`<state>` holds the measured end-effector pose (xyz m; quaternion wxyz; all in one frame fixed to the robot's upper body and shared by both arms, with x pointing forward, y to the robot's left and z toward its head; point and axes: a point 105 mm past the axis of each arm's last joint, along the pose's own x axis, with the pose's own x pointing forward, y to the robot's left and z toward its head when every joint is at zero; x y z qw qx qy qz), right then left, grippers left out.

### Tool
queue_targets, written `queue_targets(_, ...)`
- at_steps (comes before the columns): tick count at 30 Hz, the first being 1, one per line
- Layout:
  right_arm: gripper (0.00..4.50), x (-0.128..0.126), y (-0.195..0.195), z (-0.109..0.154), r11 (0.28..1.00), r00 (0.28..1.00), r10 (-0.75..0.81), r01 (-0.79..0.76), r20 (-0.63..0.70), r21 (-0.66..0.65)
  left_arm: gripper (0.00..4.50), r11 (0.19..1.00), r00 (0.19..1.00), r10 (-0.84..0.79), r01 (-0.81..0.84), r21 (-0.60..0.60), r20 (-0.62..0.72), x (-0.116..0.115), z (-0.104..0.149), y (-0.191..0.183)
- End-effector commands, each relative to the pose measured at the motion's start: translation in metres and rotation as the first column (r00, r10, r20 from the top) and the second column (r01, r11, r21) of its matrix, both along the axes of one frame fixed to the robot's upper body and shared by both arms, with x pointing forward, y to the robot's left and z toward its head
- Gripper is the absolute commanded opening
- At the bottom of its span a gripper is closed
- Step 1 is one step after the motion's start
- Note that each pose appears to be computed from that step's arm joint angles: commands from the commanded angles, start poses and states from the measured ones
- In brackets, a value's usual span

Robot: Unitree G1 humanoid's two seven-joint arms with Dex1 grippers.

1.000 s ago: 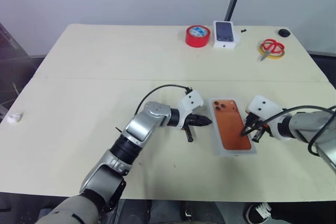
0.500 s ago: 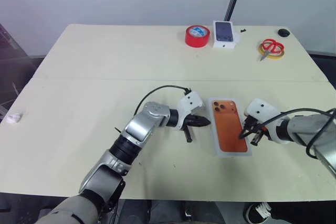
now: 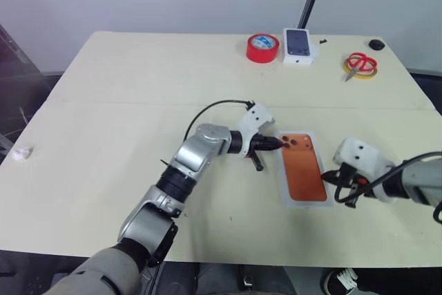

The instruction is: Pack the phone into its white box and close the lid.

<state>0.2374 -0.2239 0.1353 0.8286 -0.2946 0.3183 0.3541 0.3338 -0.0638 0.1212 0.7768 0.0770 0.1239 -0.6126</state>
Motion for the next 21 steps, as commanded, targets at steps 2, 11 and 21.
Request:
queue_targets(2,0.06,-0.001,0.007,-0.008,1.0,1.0,-0.009,0.009,0.029,-0.006,0.0,0.997,0.999,-0.006,0.003,0.082,0.032,0.003,-0.013,-0.004)
queue_targets(11,0.06,0.03,0.009,0.033,0.995,0.962,-0.077,0.056,0.261,0.088,0.0,0.982,0.976,0.175,-0.164,-0.094,0.128,0.03,0.034,0.069)
queue_targets(21,0.06,0.081,0.008,0.061,0.941,0.878,-0.19,0.036,0.44,0.336,0.0,0.785,0.771,0.619,-0.602,-0.144,0.153,0.021,0.04,0.256)
